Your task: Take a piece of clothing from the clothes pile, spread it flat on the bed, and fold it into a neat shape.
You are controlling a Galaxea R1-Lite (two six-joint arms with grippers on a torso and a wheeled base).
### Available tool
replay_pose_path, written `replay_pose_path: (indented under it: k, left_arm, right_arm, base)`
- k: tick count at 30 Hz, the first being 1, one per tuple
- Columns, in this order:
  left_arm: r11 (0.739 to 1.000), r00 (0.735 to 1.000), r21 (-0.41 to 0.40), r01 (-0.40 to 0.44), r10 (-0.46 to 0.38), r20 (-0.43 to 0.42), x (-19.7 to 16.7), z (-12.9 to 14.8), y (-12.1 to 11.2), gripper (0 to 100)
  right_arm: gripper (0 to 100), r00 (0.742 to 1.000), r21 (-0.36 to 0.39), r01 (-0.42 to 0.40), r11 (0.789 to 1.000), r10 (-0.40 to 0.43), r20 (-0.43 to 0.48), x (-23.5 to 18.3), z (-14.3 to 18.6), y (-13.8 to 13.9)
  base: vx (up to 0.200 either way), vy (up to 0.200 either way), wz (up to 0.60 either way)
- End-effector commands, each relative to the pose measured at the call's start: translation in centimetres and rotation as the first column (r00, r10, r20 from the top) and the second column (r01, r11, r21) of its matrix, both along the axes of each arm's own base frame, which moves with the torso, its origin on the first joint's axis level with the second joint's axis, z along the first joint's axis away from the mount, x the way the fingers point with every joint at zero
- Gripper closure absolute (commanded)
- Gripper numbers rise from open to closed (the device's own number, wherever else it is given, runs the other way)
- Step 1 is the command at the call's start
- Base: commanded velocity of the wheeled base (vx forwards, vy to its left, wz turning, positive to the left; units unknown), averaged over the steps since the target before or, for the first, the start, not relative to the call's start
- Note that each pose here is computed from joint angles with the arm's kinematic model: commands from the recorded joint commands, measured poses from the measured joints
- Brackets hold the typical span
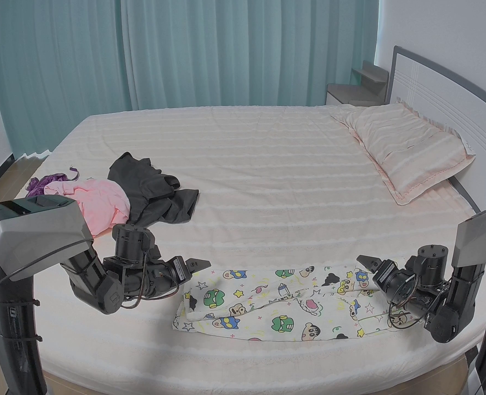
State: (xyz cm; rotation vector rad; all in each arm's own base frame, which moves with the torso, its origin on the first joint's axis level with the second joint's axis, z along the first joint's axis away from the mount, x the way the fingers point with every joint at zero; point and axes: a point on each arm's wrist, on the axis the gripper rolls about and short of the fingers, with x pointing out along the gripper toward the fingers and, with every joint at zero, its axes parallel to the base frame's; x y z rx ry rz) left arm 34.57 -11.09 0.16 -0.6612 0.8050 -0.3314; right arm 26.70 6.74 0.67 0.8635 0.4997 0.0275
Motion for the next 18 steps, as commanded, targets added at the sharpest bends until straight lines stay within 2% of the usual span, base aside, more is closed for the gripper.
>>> replay_pose_path:
  k: [1, 6, 18]
  left_arm:
    - [1.0, 1.0, 0.012, 0.005, -0.005, -0.012, 0.9, -0.9, -0.3, 0]
    - [0.999, 0.999, 0.044, 0.022, -0.019, -0.05, 0.9, -1.3, -0.3, 0]
    - [0.994, 0.998, 0.099, 0.046, -0.042, -0.05, 0.8, -2.3, -0.3, 0]
  right_arm:
    - [0, 1.0, 0.004, 0.0, 1.0, 0.0, 0.011, 0.1, 0.0, 0.0]
    - [0, 1.0, 0.002, 0.0, 1.0, 0.0, 0.003, 0.1, -0.2, 0.0]
    - [0, 1.0, 0.002, 0.0, 1.0, 0.0, 0.003, 0.1, -0.2, 0.0]
  base:
    - [0.0, 0.0, 0.0]
    - [0.0, 0.0, 0.0]
    - [0.0, 0.0, 0.0]
